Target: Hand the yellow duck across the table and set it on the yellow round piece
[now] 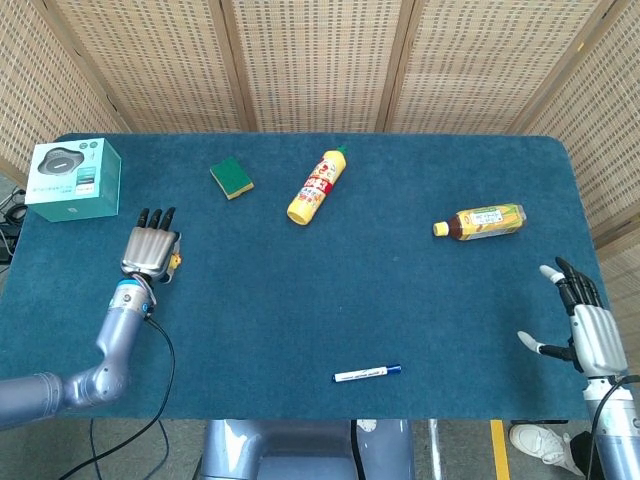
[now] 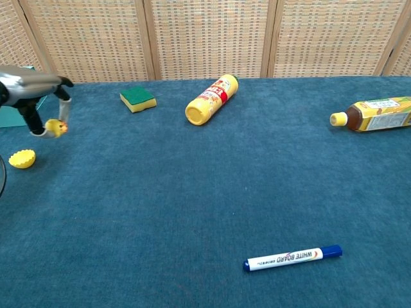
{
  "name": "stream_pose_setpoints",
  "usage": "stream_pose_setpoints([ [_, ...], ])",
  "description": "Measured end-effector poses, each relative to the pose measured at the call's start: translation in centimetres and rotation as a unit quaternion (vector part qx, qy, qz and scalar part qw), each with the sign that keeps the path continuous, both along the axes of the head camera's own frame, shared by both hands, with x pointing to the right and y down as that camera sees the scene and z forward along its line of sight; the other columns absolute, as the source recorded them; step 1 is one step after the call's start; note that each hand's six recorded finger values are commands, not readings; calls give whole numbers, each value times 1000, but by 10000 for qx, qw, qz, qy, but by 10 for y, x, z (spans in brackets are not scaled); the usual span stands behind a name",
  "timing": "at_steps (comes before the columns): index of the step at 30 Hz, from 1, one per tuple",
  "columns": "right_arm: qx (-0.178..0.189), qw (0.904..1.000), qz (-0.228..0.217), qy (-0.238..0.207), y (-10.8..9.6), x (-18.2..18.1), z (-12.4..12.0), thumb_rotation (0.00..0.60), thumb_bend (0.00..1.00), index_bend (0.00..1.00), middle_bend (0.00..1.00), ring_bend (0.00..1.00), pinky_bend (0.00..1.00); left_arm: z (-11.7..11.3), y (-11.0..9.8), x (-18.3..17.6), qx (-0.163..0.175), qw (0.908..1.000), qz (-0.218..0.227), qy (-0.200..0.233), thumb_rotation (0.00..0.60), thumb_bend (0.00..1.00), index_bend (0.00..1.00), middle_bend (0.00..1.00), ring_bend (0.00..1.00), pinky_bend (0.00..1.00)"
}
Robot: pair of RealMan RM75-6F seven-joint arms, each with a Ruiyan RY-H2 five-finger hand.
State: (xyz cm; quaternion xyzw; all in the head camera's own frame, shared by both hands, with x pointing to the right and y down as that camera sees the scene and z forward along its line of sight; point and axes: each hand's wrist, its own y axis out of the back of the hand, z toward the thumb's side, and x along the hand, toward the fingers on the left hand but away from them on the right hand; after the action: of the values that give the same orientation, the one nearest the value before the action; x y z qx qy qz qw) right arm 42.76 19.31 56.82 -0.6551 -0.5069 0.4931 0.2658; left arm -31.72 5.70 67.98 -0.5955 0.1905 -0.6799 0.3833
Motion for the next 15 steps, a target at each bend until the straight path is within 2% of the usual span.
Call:
stream_pose_setpoints([
  [10, -17, 10000, -9, 25, 1, -1, 1, 600, 91, 121, 0, 0, 0, 12, -1, -39, -75, 9995, -295, -118, 600, 318, 536, 0, 0, 0],
  [15, -16, 10000, 7, 12, 1, -1, 1, 600, 93, 121, 0, 0, 0, 16, 1, -50, -108, 9992, -302, -240, 600, 321, 531, 0, 0, 0],
])
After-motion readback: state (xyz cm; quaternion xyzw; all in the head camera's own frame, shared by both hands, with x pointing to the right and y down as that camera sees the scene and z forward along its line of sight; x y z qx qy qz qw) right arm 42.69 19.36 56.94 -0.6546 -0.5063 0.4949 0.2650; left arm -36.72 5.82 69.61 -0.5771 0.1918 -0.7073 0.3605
